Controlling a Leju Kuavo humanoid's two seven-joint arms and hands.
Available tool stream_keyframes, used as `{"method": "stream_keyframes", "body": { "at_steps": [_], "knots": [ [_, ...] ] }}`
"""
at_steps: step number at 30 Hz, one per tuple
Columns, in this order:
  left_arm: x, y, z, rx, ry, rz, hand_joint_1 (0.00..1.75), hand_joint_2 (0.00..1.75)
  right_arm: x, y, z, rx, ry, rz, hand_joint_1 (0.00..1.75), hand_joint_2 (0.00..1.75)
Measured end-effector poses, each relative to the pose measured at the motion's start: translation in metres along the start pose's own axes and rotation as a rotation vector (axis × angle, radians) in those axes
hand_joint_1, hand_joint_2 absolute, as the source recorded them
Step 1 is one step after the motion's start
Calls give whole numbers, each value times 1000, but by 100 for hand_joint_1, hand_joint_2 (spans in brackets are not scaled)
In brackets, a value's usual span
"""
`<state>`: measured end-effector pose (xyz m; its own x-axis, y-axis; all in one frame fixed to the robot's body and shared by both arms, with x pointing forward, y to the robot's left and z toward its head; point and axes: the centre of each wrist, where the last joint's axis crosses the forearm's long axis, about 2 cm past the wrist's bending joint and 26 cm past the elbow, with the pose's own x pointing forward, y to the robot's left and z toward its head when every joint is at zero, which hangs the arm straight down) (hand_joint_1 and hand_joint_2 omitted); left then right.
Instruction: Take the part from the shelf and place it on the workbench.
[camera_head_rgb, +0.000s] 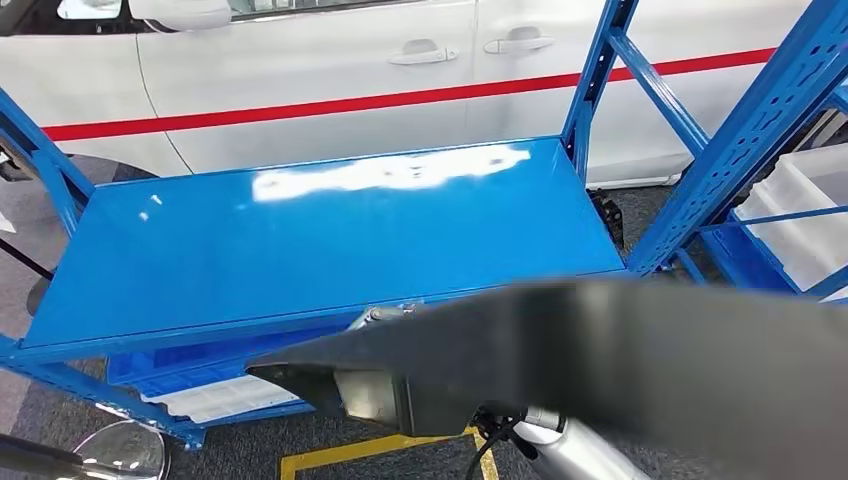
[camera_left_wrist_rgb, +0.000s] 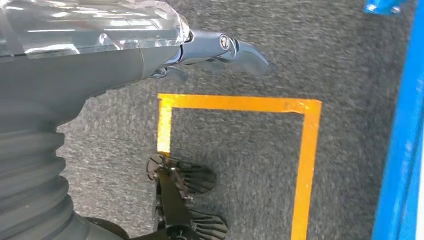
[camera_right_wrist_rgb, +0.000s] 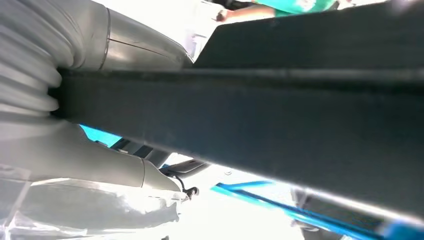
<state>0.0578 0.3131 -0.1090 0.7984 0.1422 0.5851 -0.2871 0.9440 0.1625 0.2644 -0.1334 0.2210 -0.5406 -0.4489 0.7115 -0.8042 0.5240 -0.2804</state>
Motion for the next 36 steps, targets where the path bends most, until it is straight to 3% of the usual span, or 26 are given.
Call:
{"method": "stream_keyframes", "body": {
  "at_steps": [7, 36],
  "knots": [
    [-4, 1, 2, 6, 20, -6, 0, 175, -10, 15, 29, 0, 43, -25, 175, 175],
    [-3, 3, 1, 15, 35, -15, 0, 175, -12, 12, 44, -50, 62, -8, 175, 175]
  ]
}}
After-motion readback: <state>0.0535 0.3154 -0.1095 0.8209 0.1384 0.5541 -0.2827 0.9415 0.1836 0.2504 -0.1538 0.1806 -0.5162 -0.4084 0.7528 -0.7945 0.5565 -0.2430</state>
